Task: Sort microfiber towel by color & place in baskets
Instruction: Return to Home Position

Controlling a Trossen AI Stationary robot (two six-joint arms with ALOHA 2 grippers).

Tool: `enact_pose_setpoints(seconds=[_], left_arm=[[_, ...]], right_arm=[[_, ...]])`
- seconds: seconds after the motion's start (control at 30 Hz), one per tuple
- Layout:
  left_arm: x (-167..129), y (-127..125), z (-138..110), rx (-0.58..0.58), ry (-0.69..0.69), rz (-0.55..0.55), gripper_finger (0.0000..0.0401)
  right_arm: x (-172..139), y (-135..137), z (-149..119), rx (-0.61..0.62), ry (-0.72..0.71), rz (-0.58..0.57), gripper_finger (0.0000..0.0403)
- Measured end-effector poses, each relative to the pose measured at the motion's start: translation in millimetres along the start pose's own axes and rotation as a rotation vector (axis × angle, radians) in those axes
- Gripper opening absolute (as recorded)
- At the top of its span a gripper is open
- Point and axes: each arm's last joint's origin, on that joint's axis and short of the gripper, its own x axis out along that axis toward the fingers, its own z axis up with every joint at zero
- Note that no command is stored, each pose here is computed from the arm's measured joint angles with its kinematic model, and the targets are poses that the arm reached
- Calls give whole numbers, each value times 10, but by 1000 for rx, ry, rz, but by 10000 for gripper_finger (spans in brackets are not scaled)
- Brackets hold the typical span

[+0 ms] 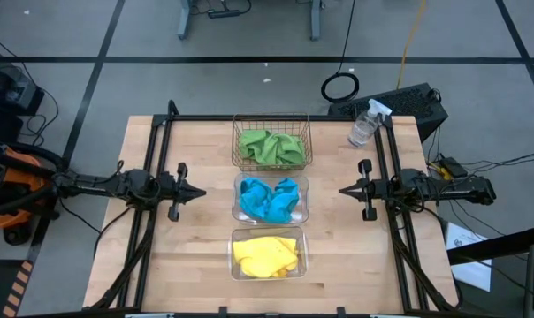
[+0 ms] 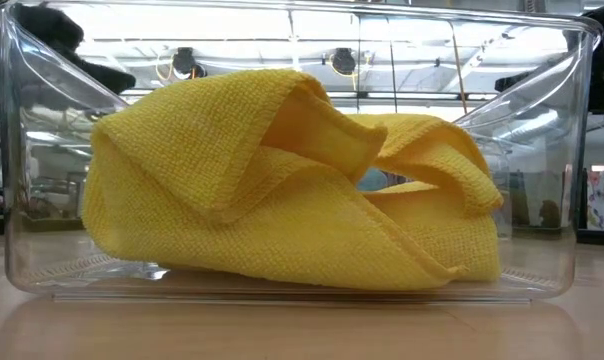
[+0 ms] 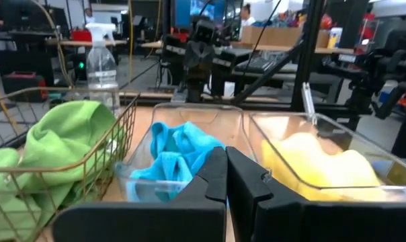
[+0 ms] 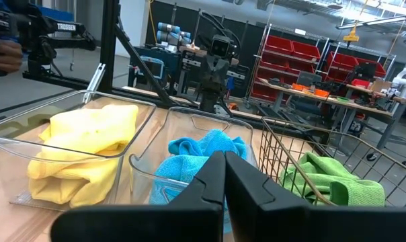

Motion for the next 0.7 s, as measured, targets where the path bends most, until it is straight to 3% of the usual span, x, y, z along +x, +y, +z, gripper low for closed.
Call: enact_pose_setpoints(seconds=[0.53,0.7], left_arm=[[-19,-2,19,-1,-26,-9,0],[-17,-2,15,6,-22,-10,18]], right_arm=[[0,0,0,0,0,0,0],[0,0,0,0,0,0,0]])
